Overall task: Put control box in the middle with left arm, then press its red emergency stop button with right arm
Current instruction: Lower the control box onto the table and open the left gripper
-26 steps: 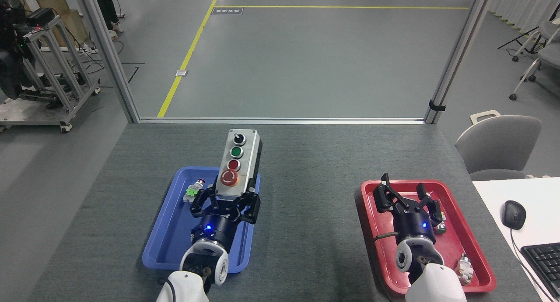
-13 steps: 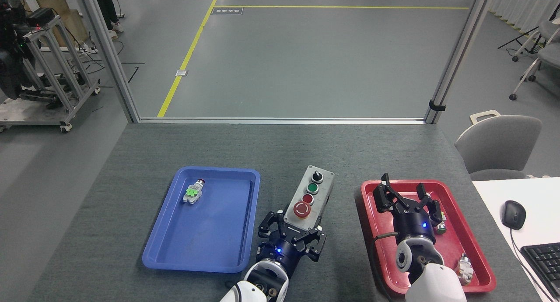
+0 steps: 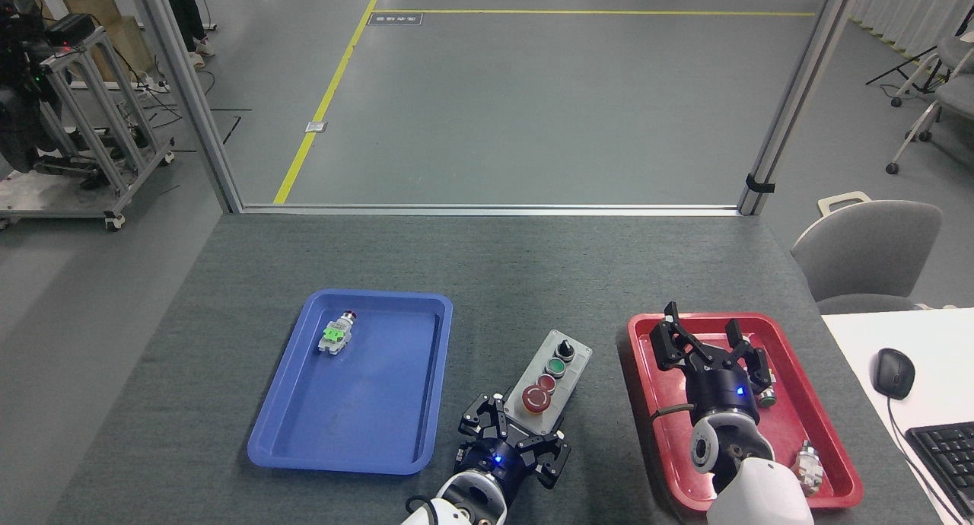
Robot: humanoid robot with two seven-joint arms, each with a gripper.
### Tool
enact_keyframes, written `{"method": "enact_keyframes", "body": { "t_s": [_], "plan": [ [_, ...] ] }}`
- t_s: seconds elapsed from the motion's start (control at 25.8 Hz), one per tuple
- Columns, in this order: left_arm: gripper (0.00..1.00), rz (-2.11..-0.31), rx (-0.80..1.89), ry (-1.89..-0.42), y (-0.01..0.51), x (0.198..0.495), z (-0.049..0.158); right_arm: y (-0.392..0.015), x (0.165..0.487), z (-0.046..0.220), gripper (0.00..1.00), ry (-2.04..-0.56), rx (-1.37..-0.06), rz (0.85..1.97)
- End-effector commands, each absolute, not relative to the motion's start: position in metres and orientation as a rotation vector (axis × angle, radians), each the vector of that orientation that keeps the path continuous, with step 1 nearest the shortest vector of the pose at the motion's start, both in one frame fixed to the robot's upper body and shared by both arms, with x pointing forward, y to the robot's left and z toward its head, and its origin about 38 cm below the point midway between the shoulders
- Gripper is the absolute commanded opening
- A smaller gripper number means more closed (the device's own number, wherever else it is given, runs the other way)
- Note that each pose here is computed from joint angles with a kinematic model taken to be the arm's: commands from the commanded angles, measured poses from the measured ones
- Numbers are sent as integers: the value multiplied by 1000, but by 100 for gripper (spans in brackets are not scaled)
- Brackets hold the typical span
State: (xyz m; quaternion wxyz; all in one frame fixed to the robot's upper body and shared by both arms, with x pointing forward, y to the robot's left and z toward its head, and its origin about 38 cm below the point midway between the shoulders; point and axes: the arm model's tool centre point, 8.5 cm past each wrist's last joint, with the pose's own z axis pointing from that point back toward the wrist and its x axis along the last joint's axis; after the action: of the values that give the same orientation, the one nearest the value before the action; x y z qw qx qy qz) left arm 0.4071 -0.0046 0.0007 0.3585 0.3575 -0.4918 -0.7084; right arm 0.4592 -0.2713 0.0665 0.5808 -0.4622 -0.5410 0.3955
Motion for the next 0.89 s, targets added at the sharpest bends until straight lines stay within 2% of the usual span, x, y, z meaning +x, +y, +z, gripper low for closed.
{"method": "enact_keyframes", "body": {
  "t_s": [0.0,0.04,0.12,0.16,0.35,0.47,0.58,0.66,0.74,0.85],
  "plan": [
    [0,-1853,921,-1276,-10,403,-1,-272,460,67,100,-1263,-1081,925],
    [9,-1854,919,-1277,-10,403,-1,-273,460,67,100,-1263,-1084,925],
    [41,-1857,922,-1277,-10,402,-1,-273,460,67,100,-1263,-1084,925],
    [54,-1857,922,-1279,-11,402,-1,-273,460,67,100,-1264,-1083,924],
    [91,-1850,932,-1293,-11,402,1,-274,459,67,100,-1260,-1086,927],
    [97,-1829,938,-1336,-16,400,11,-274,459,67,100,-1261,-1084,926],
    [98,-1808,911,-1370,-18,389,13,-273,459,67,100,-1263,-1084,927],
    [98,-1780,906,-1412,-17,383,22,-274,459,66,100,-1261,-1083,928],
    [98,-1774,924,-1404,8,374,18,-273,459,66,100,-1260,-1082,929],
    [98,-1763,977,-1409,50,364,23,-273,459,66,100,-1260,-1082,929]
  ]
}}
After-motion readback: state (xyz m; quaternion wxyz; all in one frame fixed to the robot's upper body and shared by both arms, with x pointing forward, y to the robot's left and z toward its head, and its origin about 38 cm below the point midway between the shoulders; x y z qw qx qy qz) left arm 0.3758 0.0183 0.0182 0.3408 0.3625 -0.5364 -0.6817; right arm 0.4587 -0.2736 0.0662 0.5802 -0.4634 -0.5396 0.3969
